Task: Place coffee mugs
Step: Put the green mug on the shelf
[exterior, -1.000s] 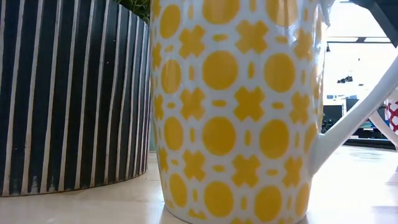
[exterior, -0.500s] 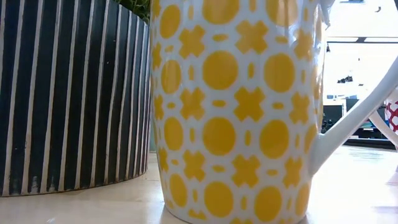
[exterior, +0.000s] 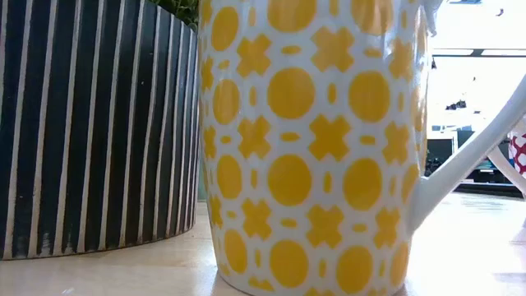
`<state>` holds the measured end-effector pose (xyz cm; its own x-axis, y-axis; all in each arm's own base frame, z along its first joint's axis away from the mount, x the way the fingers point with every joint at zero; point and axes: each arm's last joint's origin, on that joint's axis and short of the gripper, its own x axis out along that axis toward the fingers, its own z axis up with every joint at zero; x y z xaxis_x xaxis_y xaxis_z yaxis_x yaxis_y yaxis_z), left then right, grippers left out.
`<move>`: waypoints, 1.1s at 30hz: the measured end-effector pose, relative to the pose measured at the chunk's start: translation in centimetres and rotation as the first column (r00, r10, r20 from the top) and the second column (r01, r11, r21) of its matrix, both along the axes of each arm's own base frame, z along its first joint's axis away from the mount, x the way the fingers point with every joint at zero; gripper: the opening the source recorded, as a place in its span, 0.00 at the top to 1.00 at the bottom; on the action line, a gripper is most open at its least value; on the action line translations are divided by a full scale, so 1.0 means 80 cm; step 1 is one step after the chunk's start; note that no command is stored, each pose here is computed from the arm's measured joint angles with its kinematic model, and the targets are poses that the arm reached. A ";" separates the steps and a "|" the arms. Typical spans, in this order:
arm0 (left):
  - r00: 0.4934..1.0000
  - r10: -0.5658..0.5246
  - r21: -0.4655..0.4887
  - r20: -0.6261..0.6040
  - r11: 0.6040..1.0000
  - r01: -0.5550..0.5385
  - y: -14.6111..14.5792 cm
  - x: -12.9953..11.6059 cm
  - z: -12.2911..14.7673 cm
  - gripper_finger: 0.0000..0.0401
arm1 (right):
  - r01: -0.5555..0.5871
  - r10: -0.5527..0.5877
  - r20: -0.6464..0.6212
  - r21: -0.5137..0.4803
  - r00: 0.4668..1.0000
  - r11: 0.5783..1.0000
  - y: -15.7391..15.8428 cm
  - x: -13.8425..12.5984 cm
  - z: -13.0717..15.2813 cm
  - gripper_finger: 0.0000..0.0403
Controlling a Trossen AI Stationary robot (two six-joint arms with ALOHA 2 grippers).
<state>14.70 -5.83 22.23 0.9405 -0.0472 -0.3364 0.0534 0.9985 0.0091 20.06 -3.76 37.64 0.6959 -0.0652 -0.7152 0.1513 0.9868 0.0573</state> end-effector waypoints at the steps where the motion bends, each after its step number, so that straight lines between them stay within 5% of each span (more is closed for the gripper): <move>1: 1.000 0.000 0.000 0.000 1.000 0.000 0.000 0.000 0.000 0.85 | 0.013 -0.013 0.038 0.006 0.999 1.000 0.002 -0.011 -0.007 0.64; 9: 1.000 -0.001 0.000 0.001 1.000 0.001 0.000 0.000 0.000 0.85 | 0.030 -0.035 0.231 0.025 0.972 0.999 0.013 -0.064 -0.078 0.64; 21: 1.000 0.000 -0.003 0.009 1.000 0.000 0.000 0.000 0.001 0.85 | 0.049 -0.066 0.386 0.053 0.920 0.997 0.017 -0.083 -0.184 0.64; 28: 1.000 0.001 -0.003 0.009 1.000 -0.001 0.000 0.000 0.001 0.85 | 0.066 -0.116 0.502 0.116 0.857 0.991 0.016 -0.076 -0.210 0.64; 33: 1.000 0.000 -0.003 0.009 1.000 0.000 0.000 0.000 0.001 0.85 | 0.061 -0.101 0.488 0.098 0.867 0.993 0.015 -0.072 -0.215 0.64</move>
<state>14.72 -5.84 22.32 0.9434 -0.0477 -0.3281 0.0528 0.9986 0.0068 14.26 -2.55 20.44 0.9532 -0.0954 -0.2870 0.1627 0.9617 0.2207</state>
